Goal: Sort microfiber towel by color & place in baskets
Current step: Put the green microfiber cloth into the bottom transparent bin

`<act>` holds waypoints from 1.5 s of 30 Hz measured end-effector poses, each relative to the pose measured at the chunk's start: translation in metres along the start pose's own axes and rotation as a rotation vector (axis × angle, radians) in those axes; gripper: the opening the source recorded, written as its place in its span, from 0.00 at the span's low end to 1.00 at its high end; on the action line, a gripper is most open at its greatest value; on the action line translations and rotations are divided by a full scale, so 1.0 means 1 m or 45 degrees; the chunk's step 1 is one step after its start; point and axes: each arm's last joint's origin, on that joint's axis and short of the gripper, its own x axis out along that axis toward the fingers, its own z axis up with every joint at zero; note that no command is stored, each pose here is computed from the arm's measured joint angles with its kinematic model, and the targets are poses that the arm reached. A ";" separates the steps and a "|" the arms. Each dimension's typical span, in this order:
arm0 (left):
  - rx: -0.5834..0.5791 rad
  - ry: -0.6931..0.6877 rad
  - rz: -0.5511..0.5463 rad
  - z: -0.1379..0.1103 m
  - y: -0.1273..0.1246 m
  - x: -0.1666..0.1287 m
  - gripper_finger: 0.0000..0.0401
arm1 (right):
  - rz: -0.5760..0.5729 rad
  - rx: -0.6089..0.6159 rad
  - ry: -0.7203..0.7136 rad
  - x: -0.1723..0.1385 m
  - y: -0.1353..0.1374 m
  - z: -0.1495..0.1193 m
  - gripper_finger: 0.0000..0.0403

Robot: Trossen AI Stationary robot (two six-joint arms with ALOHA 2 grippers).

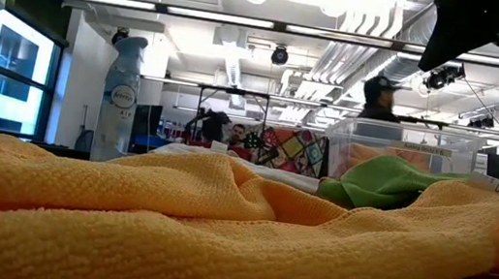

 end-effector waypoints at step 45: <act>-1.203 0.336 0.570 -0.069 0.021 0.226 0.00 | 0.047 -0.486 0.137 0.000 0.001 -0.003 0.00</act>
